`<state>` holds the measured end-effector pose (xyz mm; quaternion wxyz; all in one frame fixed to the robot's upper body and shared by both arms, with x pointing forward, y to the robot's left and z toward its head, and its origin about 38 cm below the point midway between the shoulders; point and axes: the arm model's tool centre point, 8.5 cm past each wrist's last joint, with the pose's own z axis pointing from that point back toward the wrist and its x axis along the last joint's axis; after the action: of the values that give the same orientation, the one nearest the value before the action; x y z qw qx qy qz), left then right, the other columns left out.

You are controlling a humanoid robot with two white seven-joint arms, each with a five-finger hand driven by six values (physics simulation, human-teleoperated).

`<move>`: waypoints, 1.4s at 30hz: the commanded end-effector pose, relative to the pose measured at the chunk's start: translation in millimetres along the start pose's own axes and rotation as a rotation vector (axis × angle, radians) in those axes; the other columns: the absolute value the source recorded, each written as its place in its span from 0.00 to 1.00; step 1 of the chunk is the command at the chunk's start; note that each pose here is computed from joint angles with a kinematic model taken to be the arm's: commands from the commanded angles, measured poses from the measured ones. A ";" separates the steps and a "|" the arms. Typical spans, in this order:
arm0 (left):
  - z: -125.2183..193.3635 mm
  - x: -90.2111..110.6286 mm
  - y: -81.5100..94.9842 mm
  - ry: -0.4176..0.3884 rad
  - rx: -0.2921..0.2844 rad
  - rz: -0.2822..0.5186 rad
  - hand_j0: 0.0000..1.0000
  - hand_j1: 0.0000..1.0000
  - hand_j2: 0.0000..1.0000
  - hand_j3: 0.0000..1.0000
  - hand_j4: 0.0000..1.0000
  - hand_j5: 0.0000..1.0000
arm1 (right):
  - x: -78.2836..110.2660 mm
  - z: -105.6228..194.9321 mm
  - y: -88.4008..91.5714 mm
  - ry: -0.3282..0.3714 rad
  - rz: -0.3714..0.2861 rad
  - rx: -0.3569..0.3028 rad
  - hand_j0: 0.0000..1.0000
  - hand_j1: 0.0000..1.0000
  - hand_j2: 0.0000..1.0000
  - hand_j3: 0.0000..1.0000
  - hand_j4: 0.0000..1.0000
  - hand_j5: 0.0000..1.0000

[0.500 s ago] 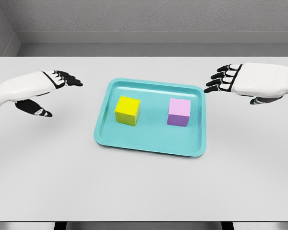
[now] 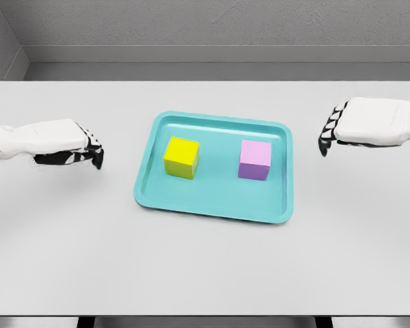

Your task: Push two cubes

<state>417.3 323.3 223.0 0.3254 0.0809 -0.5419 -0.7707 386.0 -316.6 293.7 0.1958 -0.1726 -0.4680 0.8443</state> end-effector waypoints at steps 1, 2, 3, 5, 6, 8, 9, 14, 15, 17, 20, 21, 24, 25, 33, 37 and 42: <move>-32.7 13.9 -3.4 -0.076 0.025 0.026 0.04 0.04 0.04 0.04 0.04 0.04 | 6.5 -11.8 12.3 -0.034 -0.022 0.031 0.13 0.13 0.13 0.13 0.13 0.13; -54.4 25.4 -1.5 -0.129 0.053 0.036 0.02 0.02 0.02 0.02 0.02 0.02 | 8.7 -19.6 11.4 -0.044 -0.012 0.026 0.13 0.13 0.13 0.13 0.13 0.13; -58.4 27.7 -1.5 -0.139 0.058 0.040 0.01 0.01 0.01 0.01 0.01 0.01 | 13.1 -30.1 14.6 -0.060 0.000 0.036 0.13 0.13 0.13 0.13 0.13 0.13; -59.7 28.2 1.2 -0.135 0.056 0.022 0.00 0.00 0.00 0.00 0.00 0.00 | 21.9 -51.2 14.1 -0.098 0.025 0.044 0.14 0.14 0.14 0.14 0.14 0.14; -59.9 26.6 1.7 -0.115 0.038 -0.010 0.01 0.01 0.01 0.01 0.01 0.01 | 22.9 -55.8 12.7 -0.103 0.031 0.039 0.14 0.14 0.14 0.14 0.14 0.14; -63.9 25.1 -1.8 -0.085 0.002 -0.062 0.01 0.01 0.01 0.01 0.01 0.01 | 13.6 -64.2 12.6 -0.091 0.005 0.025 0.17 0.17 0.17 0.17 0.17 0.17; -65.0 26.5 -1.2 -0.086 -0.001 -0.072 0.01 0.01 0.01 0.01 0.01 0.01 | 11.7 -71.5 18.4 -0.097 -0.013 0.040 0.17 0.17 0.17 0.17 0.17 0.17; -84.7 33.8 12.0 -0.089 0.003 -0.142 0.01 0.01 0.01 0.01 0.01 0.01 | 11.8 -80.2 17.9 -0.110 -0.016 0.045 0.17 0.17 0.17 0.17 0.17 0.17; -91.2 35.4 11.2 -0.082 -0.008 -0.166 0.01 0.01 0.01 0.01 0.01 0.01 | 12.8 -84.9 21.5 -0.118 -0.021 0.057 0.17 0.17 0.17 0.17 0.17 0.17; -94.3 30.1 7.2 -0.065 -0.024 -0.164 0.01 0.01 0.01 0.01 0.01 0.01 | 5.5 -87.2 23.4 -0.105 -0.030 0.071 0.20 0.20 0.20 0.20 0.20 0.20; -94.9 29.1 5.5 -0.052 -0.043 -0.185 0.01 0.01 0.01 0.01 0.01 0.01 | 3.9 -97.1 23.5 -0.114 -0.038 0.078 0.21 0.21 0.21 0.21 0.21 0.21; -95.8 28.8 5.2 -0.046 -0.050 -0.197 0.01 0.01 0.01 0.01 0.01 0.01 | 2.3 -97.0 22.0 -0.110 -0.037 0.077 0.21 0.21 0.21 0.21 0.21 0.21; -98.3 29.5 2.3 -0.043 -0.071 -0.214 0.01 0.01 0.01 0.01 0.01 0.01 | 1.3 -104.4 22.7 -0.116 -0.045 0.080 0.22 0.22 0.22 0.22 0.22 0.22; -98.8 29.0 3.1 -0.035 -0.077 -0.228 0.01 0.01 0.01 0.01 0.01 0.01 | 2.3 -107.0 22.8 -0.121 -0.046 0.080 0.22 0.22 0.22 0.22 0.22 0.22; -114.3 10.7 -2.2 0.008 -0.094 -0.184 0.01 0.01 0.01 0.01 0.01 0.01 | -10.8 -118.3 35.0 -0.088 -0.072 0.118 0.23 0.23 0.23 0.23 0.23 0.23; -128.4 5.9 5.0 0.022 -0.095 -0.183 0.01 0.01 0.01 0.01 0.01 0.01 | -16.6 -130.7 35.5 -0.079 -0.077 0.130 0.23 0.23 0.23 0.23 0.23 0.23; -138.1 5.2 5.6 0.030 -0.106 -0.191 0.01 0.01 0.01 0.01 0.01 0.01 | -22.2 -130.2 43.1 -0.065 -0.094 0.152 0.24 0.24 0.24 0.24 0.24 0.24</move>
<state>479.9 213.8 178.0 0.2582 0.1285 -0.4867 -0.8246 458.2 -252.2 196.3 0.2256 -0.1088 -0.4179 0.8733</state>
